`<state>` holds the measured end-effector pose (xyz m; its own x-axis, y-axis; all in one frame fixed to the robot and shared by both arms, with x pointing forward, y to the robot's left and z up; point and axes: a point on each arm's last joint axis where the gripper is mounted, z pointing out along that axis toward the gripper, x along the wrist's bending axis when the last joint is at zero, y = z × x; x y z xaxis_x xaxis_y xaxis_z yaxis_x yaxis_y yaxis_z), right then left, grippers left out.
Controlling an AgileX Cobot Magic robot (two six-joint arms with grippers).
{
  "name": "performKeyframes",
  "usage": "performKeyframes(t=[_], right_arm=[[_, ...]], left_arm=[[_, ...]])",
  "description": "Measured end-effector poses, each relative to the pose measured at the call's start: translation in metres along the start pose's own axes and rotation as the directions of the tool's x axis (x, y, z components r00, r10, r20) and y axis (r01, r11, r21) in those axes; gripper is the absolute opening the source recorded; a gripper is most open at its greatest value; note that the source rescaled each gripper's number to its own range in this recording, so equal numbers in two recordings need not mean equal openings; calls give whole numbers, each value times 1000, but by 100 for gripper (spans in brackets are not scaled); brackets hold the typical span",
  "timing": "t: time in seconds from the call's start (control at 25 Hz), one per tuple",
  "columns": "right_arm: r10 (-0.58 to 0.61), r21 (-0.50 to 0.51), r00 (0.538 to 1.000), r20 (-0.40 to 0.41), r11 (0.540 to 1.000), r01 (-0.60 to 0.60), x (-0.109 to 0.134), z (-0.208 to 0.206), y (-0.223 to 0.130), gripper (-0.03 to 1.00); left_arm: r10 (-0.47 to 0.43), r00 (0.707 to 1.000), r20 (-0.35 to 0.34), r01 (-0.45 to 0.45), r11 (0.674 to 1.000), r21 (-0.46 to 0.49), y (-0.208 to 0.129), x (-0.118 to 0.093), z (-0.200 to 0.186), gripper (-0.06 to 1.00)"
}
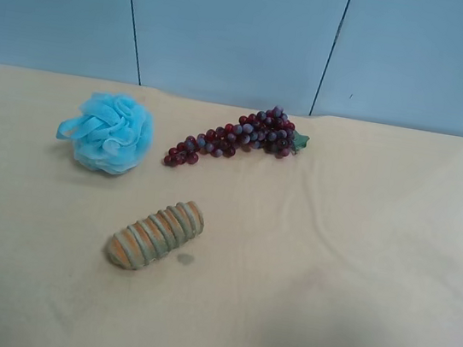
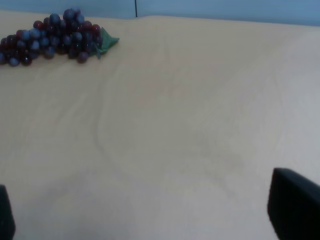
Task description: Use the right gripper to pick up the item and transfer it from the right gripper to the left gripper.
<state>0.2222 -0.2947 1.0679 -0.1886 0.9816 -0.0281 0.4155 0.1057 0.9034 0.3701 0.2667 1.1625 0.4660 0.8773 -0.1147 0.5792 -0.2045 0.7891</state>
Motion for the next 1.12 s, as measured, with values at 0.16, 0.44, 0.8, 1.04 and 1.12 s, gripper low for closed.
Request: performKeyframes(t=[0.16,0.44,0.8,1.04,1.12], right_arm=[[0,0,1000,0,1000,0,0,0,0,100],[0,0,1000,0,1000,0,0,0,0,100],[0,0,1000,0,1000,0,0,0,0,100],[0,0,1000,0,1000,0,0,0,0,100],[0,0,1000,0,1000,0,0,0,0,100]], left_arm=[[25,996,-82,-26,999,-18,-13,-11,-26,100],[58,978,-198,-66,997,-37,-57,-20,-38,100],[85,951,-298,-149,969,-197,-109,-35,-46,100],[82,946,-315,-149,969,-196,-133,-39,-42,100],[71,950,-303,-128,977,-170,-141,-37,-36,100]])
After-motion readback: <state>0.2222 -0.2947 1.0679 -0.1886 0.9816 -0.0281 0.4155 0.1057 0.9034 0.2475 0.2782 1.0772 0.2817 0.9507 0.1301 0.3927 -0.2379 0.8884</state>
